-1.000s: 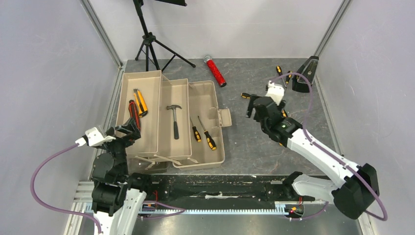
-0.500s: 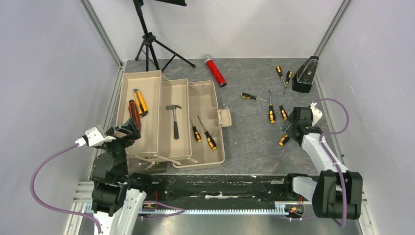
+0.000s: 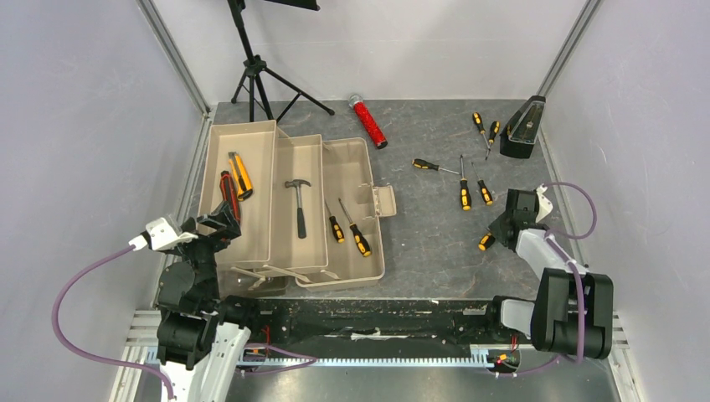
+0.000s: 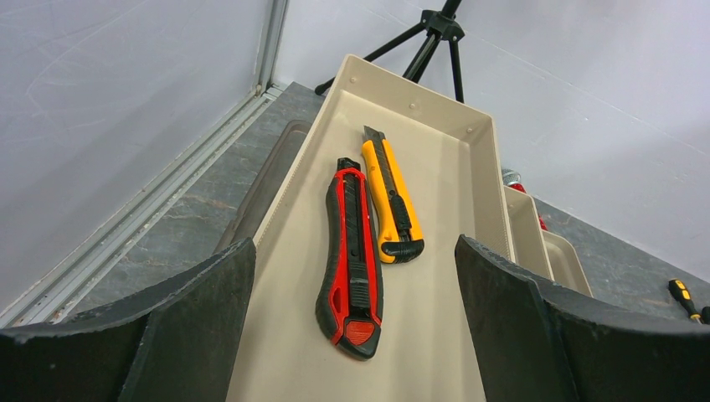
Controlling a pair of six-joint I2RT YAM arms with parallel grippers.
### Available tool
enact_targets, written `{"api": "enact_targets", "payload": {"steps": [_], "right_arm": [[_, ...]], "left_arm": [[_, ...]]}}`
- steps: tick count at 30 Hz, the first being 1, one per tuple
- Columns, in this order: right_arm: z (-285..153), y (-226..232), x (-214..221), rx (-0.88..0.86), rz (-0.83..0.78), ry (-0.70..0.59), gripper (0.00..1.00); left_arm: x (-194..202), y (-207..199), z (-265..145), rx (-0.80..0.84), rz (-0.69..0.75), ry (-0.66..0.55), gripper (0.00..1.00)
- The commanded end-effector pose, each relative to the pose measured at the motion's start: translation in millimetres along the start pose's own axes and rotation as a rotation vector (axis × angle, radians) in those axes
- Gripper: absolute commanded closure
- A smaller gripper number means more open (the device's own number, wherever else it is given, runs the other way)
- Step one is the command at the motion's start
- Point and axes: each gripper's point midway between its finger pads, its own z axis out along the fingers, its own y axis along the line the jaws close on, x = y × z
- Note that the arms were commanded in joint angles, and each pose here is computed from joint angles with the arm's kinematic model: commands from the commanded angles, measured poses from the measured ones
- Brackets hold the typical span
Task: Pack the tool kit
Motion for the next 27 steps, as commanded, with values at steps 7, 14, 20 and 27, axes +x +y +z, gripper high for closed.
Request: {"api": "enact_targets", "payload": {"steps": [7,14,20,27], "right_arm": [[-27,6,-29,-0.046,0.033,-0.127,1.0],[-74,73,-61,-0.257,-0.094,-0.255,1.0],[-149,165,-66,-0.569,-0.268,-0.342,1.0],[-210,237,-3,-0.823,-0.389,-0.251,1.0]], "left_arm": [[-8,2,1,-0.012,0.018,-0.034,0.07],[-7,2,2,-0.012,0.019,-0.031,0.07],[-7,2,2,-0.013,0.019,-0.031,0.07],[-7,3,2,-0.016,0.02,-0.03,0.07]]}}
